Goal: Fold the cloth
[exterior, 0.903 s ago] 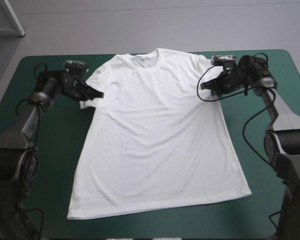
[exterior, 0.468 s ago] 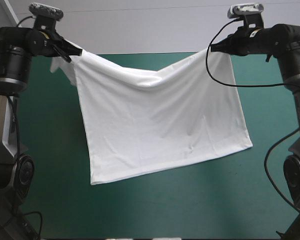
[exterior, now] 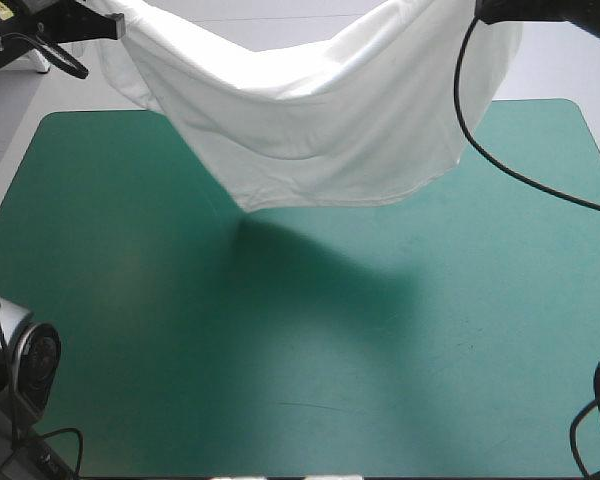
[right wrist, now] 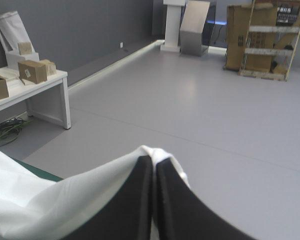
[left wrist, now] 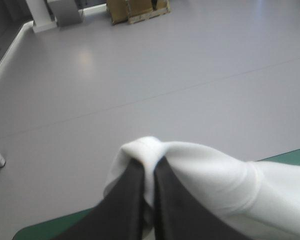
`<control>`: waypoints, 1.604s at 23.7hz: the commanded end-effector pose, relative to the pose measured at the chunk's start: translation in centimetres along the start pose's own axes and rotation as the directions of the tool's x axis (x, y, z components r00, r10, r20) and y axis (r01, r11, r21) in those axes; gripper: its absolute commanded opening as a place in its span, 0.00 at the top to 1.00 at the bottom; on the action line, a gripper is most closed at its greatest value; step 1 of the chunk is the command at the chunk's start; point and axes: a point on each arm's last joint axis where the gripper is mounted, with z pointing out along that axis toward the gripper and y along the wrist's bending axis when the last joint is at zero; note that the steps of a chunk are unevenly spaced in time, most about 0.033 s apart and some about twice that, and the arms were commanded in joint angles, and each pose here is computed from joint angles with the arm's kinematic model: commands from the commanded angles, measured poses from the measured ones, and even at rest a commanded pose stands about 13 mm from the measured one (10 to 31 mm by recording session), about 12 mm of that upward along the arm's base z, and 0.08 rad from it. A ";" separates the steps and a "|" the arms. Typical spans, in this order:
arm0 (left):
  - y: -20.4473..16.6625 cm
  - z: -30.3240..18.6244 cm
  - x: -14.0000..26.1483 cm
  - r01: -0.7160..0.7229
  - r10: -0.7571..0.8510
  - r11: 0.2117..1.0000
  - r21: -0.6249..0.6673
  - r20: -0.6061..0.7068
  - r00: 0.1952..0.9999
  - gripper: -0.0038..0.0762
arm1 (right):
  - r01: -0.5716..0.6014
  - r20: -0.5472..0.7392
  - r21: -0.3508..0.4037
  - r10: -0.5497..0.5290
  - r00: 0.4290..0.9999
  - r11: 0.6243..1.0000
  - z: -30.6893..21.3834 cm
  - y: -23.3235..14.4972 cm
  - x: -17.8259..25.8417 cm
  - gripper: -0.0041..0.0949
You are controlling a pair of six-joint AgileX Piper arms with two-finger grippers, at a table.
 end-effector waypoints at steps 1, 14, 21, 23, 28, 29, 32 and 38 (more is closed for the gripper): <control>-0.3 -6.0 -3.3 -0.014 0.013 1.000 0.001 0.224 0.974 0.93 | 0.050 0.151 0.004 -0.050 0.987 0.999 -4.3 1.4 -2.9 0.97; -0.5 -9.9 -3.7 -0.097 0.100 0.995 -0.027 0.228 0.969 0.93 | 0.054 0.180 -0.026 -0.048 0.982 0.998 -5.6 2.1 -3.6 0.98; -0.7 -3.4 -0.1 -0.075 0.075 0.996 0.040 -0.001 0.997 0.93 | -0.044 -0.043 -0.045 0.042 0.998 0.998 2.4 -0.3 1.6 0.98; -0.8 0.2 2.1 -0.059 0.066 0.996 0.068 -0.107 0.992 0.93 | -0.084 -0.147 -0.042 0.077 0.986 0.996 6.7 -1.6 4.8 0.98; -1.3 11.4 9.5 -0.002 0.034 0.994 0.107 -0.298 0.954 0.93 | -0.176 -0.358 -0.030 0.154 0.921 0.984 16.6 -4.4 14.3 0.97; -1.5 14.2 11.5 0.011 0.025 0.994 0.109 -0.321 0.947 0.93 | -0.208 -0.390 -0.039 0.177 0.904 0.977 18.8 -4.8 16.8 0.96; -2.0 19.2 15.3 0.062 -0.016 0.990 0.123 -0.346 0.938 0.90 | -0.270 -0.424 -0.078 0.213 0.880 0.960 22.1 -5.1 21.1 0.81; -2.8 26.4 22.1 0.126 -0.087 0.987 0.099 -0.331 0.940 0.28 | -0.320 -0.413 -0.028 0.280 0.866 0.947 26.0 -6.4 26.9 0.43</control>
